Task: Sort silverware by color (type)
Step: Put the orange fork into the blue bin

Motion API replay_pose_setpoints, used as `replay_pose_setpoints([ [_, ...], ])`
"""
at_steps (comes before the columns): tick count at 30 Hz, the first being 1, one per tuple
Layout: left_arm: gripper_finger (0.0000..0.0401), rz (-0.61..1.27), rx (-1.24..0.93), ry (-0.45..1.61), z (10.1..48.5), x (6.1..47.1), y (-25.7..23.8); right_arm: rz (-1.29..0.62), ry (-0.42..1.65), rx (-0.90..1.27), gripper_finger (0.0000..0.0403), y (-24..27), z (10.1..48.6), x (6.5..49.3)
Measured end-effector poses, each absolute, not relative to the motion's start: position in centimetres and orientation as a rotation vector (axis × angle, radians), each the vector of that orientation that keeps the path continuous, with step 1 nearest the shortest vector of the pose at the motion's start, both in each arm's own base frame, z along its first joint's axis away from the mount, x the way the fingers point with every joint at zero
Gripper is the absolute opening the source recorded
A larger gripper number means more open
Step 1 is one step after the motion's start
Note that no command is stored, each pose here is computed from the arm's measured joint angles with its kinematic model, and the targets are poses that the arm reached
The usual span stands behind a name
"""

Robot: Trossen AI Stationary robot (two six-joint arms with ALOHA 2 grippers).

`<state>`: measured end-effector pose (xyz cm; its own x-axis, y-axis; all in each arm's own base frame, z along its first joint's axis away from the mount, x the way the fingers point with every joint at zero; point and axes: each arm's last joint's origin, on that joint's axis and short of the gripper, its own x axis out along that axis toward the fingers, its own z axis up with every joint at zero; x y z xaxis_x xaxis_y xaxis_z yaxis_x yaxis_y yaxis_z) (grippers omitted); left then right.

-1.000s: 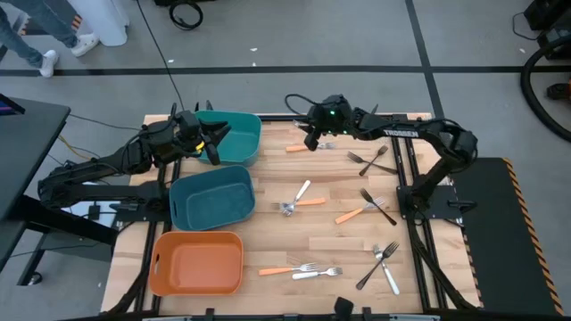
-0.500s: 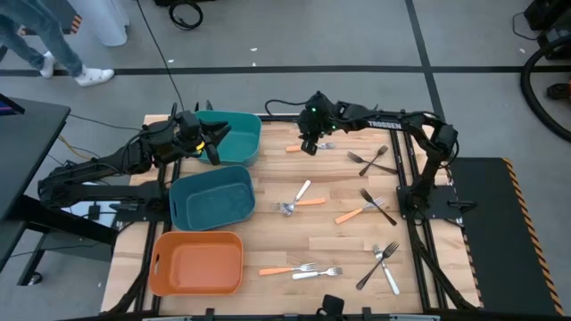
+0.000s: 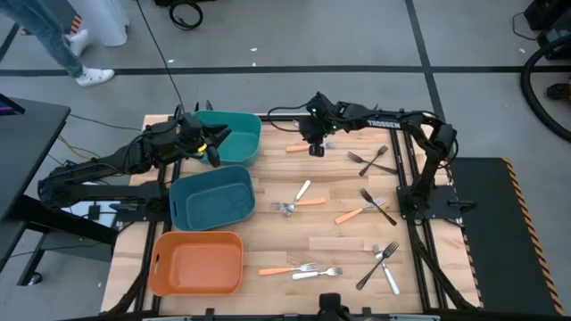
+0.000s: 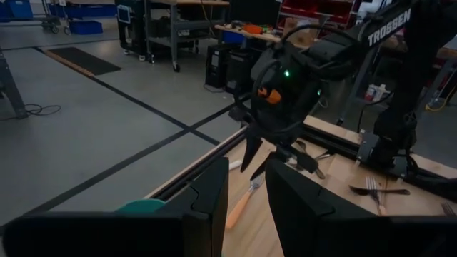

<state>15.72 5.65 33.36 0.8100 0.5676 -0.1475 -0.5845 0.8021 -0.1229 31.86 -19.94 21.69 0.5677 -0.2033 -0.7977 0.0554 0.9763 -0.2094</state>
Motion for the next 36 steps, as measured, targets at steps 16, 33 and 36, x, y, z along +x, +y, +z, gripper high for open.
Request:
replay_pose_setpoints([
  [16,0.0102,0.618,-0.164,0.109,33.3,15.7,5.6,-0.151,1.089,-0.185,0.0113,-20.2,18.7,29.7],
  [33,0.0102,0.629,-0.169,0.252,31.3,17.9,6.3,-0.092,1.249,-0.240,0.0113,-19.9,16.0,29.7],
  [36,0.0102,0.630,-0.168,0.276,30.9,18.4,6.4,-0.079,1.261,-0.252,0.0113,-20.0,15.6,29.8],
])
